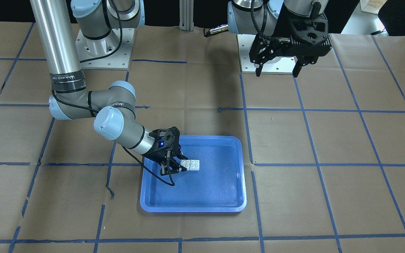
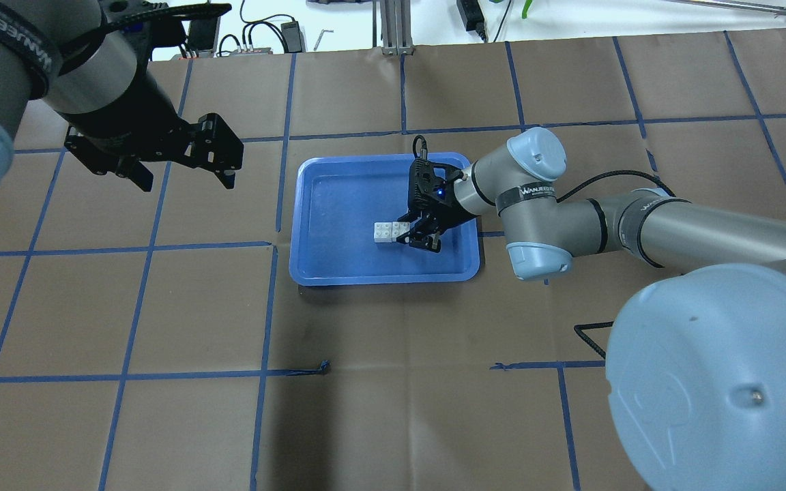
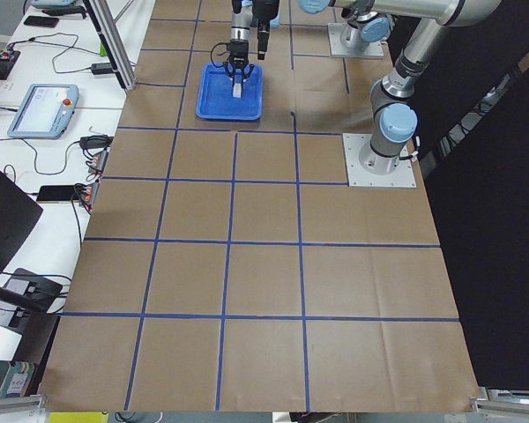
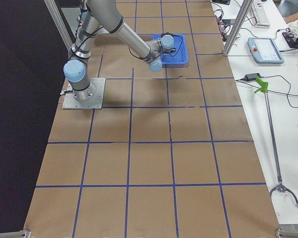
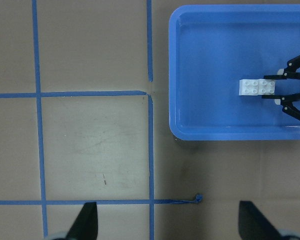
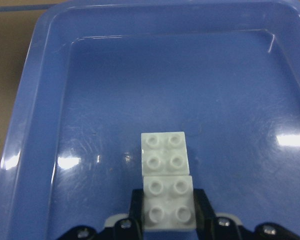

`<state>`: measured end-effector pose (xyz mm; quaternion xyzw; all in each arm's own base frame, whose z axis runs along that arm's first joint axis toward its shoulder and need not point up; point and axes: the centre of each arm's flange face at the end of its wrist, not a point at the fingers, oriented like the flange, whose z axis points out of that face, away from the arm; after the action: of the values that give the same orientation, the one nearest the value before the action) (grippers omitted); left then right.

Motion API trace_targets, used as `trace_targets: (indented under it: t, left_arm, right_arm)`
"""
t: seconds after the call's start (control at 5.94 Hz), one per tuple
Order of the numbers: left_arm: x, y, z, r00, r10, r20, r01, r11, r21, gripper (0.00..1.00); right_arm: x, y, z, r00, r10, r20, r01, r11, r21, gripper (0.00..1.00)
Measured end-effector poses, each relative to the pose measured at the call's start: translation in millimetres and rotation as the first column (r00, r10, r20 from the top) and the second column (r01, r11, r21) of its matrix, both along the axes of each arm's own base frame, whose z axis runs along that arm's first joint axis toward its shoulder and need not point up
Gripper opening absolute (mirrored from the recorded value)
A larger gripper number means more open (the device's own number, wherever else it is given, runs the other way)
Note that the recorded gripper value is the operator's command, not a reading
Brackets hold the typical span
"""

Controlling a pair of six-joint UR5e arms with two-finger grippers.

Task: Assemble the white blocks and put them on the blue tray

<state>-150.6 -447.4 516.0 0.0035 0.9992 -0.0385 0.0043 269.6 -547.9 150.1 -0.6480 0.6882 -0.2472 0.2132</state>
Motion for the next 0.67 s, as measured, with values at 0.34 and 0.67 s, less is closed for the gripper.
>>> trace_targets:
  t: [0.34,0.67]
  left_arm:
    - [4.5,-1.9,-0.1,1.0,0.01,-0.001,-0.01,1.0,-0.002,1.0]
    - [7.8,-3.2,-0.5,1.0,0.017,0.001,-0.017,1.0,-0.001,1.0]
  right_arm:
    - [0.4,0.2,-0.4,1.0,0.001,0.002,-0.001,1.0,0.001,0.4]
    - [0.4,0.3,-2.2,1.0,0.0,0.002,0.0,1.0,0.006,0.43]
